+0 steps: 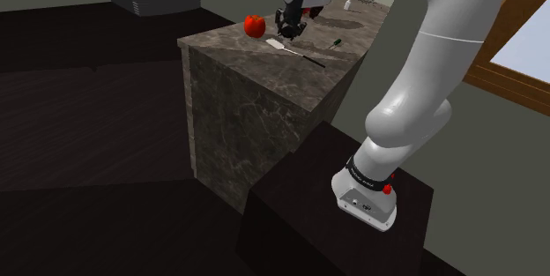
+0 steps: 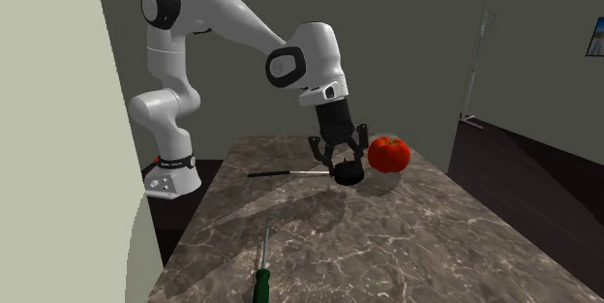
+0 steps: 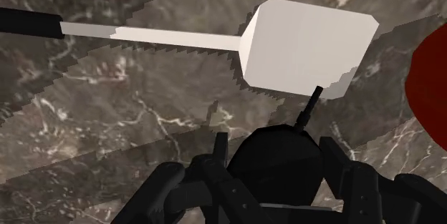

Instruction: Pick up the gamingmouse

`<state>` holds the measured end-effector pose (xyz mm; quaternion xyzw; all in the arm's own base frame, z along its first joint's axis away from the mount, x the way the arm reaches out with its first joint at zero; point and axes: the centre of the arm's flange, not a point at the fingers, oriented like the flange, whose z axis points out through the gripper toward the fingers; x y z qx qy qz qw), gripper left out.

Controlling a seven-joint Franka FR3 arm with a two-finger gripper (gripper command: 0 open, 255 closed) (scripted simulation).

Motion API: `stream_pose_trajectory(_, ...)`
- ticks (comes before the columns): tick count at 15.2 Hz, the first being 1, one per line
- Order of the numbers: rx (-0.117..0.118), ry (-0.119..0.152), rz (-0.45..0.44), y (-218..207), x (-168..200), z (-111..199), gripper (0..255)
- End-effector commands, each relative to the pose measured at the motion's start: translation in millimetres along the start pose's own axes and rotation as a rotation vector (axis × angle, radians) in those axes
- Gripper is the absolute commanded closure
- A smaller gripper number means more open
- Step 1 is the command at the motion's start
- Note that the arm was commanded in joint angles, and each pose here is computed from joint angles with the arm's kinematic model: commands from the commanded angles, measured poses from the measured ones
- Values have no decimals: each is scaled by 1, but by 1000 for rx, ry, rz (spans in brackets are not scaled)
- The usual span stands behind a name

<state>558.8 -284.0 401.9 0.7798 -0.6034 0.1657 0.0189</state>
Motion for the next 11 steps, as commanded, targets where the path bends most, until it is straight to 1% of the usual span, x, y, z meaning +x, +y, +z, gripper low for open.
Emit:
stream_pose_trajectory(1, 0, 0, 0, -2, 2, -10, 255)
stream_pose_trajectory(9, 0, 0, 0, -9, 14, -50, 255)
stream_pose_trajectory(11, 0, 0, 0, -9, 15, -51, 255)
